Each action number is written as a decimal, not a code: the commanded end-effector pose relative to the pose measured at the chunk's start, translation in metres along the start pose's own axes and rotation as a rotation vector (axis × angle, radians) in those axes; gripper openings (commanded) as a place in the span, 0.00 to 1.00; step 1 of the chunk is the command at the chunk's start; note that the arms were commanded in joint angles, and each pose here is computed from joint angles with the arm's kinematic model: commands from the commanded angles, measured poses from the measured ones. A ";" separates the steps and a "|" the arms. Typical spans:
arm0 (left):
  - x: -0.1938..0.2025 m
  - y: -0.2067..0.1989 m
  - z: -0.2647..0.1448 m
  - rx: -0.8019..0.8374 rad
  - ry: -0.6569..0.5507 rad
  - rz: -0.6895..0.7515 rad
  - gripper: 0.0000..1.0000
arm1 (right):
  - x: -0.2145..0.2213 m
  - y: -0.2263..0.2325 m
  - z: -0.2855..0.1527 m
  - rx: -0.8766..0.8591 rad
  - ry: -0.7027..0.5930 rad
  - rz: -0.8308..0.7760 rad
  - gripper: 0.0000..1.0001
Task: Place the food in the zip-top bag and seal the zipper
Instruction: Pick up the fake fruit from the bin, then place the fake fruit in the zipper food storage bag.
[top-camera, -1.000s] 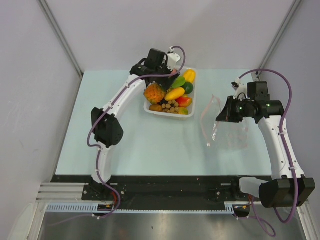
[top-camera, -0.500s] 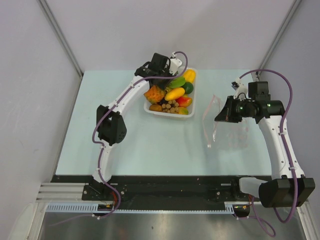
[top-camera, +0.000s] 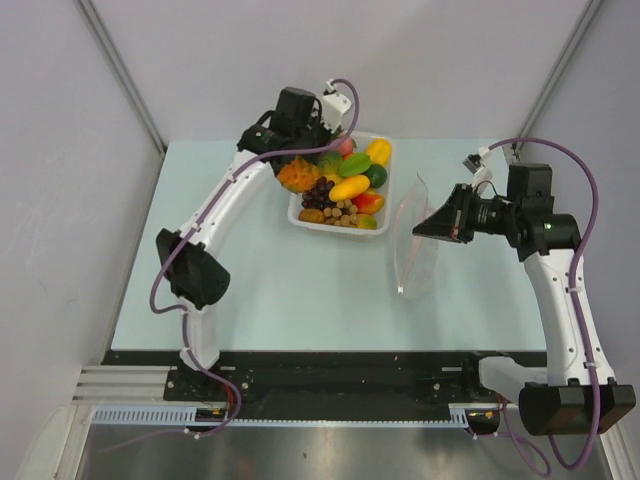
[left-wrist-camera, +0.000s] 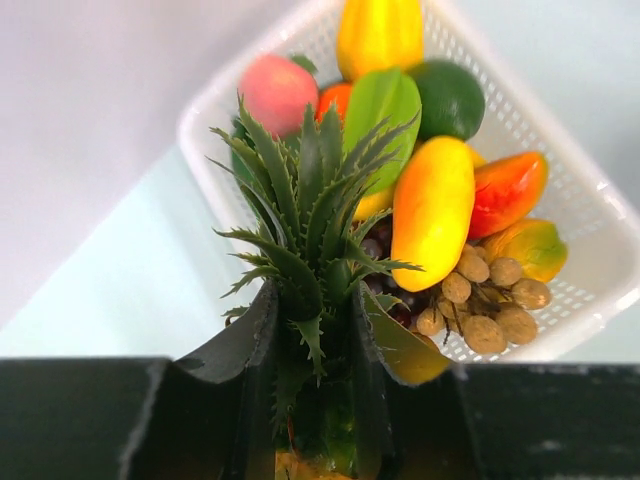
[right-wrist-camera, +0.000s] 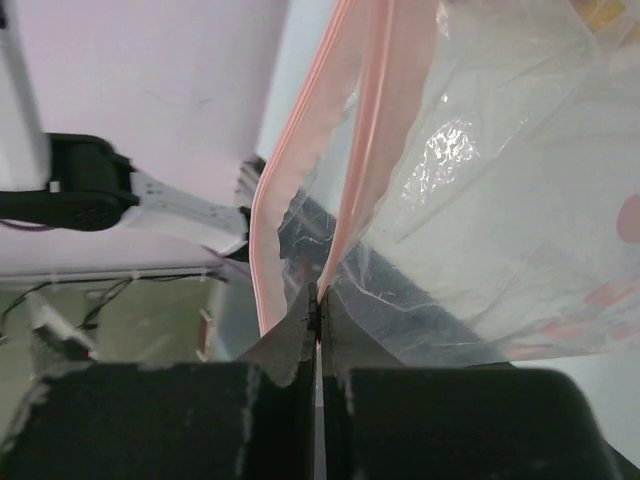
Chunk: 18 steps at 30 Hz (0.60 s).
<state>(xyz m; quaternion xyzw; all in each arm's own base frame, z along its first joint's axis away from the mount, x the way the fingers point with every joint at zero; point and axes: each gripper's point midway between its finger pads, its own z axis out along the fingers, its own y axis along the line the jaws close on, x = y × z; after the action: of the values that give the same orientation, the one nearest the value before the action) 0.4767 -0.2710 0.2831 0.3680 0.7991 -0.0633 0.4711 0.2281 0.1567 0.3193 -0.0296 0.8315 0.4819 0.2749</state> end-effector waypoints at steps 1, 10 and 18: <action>-0.069 0.012 -0.075 -0.036 -0.225 -0.047 0.00 | 0.001 0.038 -0.004 -0.203 0.018 0.097 0.00; -0.131 -0.049 -0.175 0.285 -0.620 -0.212 0.00 | 0.015 -0.015 0.023 -0.165 0.069 0.187 0.00; -0.180 -0.124 -0.259 0.590 -0.980 -0.338 0.00 | 0.002 -0.027 0.031 -0.108 0.026 0.193 0.00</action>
<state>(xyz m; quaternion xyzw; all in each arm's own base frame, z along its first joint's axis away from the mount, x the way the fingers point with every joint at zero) 0.3133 -0.3123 0.4817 0.2958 0.5885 -0.3897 0.6437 0.2384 0.1692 0.2770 0.0380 0.8099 0.5569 0.1802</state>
